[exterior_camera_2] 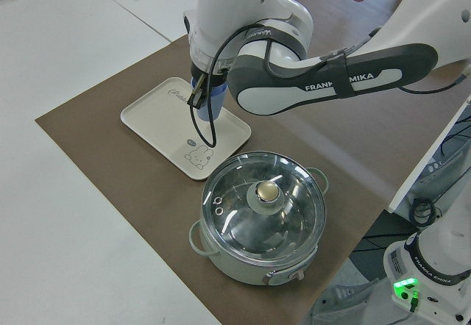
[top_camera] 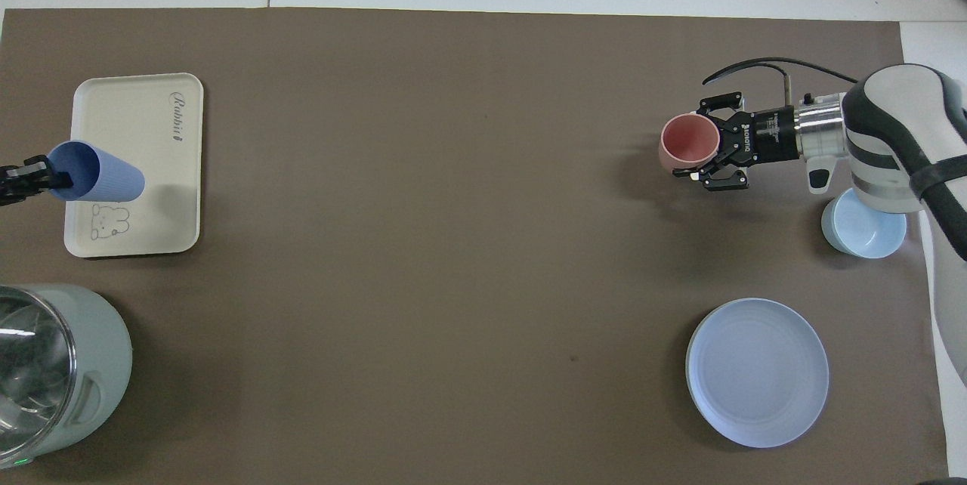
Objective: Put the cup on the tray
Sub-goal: 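Lower the blue cup onto the tray while the right gripper withdraws, then set the pink cup down with the right gripper and release it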
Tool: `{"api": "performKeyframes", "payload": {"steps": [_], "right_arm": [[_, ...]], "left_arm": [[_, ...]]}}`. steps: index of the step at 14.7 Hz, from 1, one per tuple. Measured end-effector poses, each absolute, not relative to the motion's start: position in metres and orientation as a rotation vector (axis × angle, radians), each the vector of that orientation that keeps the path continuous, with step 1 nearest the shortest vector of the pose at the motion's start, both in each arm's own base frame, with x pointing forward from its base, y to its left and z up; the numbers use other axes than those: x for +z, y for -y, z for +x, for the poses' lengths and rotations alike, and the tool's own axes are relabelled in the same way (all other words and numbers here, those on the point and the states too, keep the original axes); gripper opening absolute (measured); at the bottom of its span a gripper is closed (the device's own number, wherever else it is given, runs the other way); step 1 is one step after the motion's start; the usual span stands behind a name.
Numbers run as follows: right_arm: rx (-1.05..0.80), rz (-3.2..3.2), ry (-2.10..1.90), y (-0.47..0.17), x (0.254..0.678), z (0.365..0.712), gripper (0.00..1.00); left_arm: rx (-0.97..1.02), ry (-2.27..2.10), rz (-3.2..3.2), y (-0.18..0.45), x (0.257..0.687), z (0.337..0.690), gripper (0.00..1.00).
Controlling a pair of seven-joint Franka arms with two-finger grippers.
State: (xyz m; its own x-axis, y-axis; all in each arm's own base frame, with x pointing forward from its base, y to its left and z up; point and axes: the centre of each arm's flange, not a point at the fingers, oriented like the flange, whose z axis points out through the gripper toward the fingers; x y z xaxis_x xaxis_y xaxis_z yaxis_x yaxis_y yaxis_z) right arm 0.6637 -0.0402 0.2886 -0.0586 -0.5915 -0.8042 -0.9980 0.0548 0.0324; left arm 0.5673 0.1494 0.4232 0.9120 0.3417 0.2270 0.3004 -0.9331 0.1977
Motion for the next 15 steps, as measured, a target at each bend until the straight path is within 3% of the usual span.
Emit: {"api": "performKeyframes", "payload": {"steps": [7,8,11,15], "right_arm": [[0.806,-1.621,-1.686,0.066,0.278,0.657,0.8],[0.808,-1.615,-1.691,0.069,0.276,0.656,0.8],[0.807,-1.611,-1.693,0.073,0.274,0.654,0.8],[0.798,-1.597,-1.704,0.084,0.274,0.652,0.8]], "left_arm": [[0.405,-0.427,2.937,-0.145,0.369,0.572,0.05],[0.404,-0.415,2.939,-0.144,0.367,0.573,0.11],[0.399,-0.355,2.932,-0.128,0.387,0.583,0.44],[0.299,-0.245,2.905,-0.112,0.482,0.583,0.88]]}}
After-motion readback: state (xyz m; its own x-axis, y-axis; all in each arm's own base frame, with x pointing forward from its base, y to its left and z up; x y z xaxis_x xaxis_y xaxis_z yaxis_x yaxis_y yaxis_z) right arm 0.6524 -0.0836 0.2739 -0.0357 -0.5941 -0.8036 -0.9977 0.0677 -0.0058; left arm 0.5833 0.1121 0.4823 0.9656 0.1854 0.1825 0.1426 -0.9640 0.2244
